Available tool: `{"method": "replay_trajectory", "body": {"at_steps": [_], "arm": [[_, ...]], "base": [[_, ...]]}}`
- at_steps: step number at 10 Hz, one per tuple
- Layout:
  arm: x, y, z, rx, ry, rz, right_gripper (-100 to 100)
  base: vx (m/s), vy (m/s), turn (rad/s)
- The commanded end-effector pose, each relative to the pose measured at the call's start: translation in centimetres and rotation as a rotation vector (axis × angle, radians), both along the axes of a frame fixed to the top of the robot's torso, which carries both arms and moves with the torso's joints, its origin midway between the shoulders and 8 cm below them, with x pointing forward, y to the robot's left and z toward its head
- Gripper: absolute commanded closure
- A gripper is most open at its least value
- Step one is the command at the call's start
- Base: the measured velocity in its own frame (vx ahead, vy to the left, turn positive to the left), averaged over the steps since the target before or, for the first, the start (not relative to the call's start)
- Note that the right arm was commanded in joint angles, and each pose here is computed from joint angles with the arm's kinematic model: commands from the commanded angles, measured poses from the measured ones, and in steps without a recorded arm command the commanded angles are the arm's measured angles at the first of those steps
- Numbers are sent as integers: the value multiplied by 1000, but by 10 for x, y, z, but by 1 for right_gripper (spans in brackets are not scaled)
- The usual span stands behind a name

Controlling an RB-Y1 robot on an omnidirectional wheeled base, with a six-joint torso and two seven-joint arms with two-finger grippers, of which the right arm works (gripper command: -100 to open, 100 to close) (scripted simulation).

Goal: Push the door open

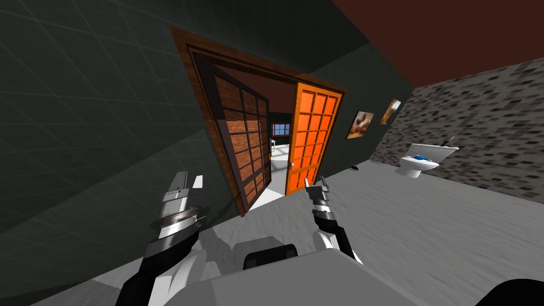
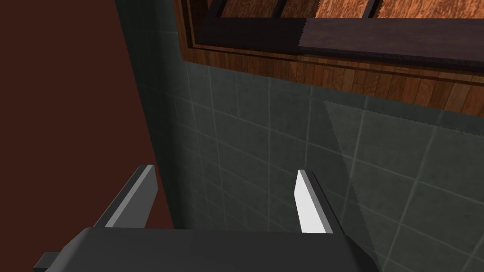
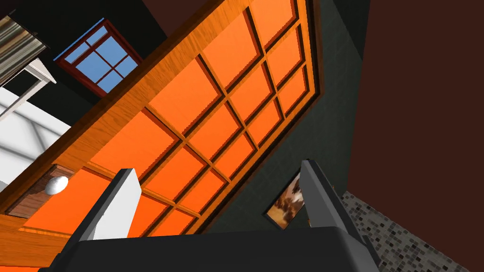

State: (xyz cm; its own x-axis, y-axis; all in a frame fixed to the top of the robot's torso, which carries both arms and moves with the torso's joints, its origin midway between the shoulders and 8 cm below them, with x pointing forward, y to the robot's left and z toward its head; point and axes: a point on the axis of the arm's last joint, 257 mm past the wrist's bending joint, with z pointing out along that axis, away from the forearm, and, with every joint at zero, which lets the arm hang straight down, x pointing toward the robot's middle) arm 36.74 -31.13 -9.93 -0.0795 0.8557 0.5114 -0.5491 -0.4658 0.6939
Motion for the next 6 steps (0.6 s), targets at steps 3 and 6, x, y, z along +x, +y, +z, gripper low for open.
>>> {"method": "replay_trajectory", "body": {"at_steps": [3, 6], "arm": [[1, -14, -28, 118, 6, 10, -100], [-1, -24, -48, 201, 10, 10, -100]], "base": [[70, -132, 310], [66, -165, 282]]}}
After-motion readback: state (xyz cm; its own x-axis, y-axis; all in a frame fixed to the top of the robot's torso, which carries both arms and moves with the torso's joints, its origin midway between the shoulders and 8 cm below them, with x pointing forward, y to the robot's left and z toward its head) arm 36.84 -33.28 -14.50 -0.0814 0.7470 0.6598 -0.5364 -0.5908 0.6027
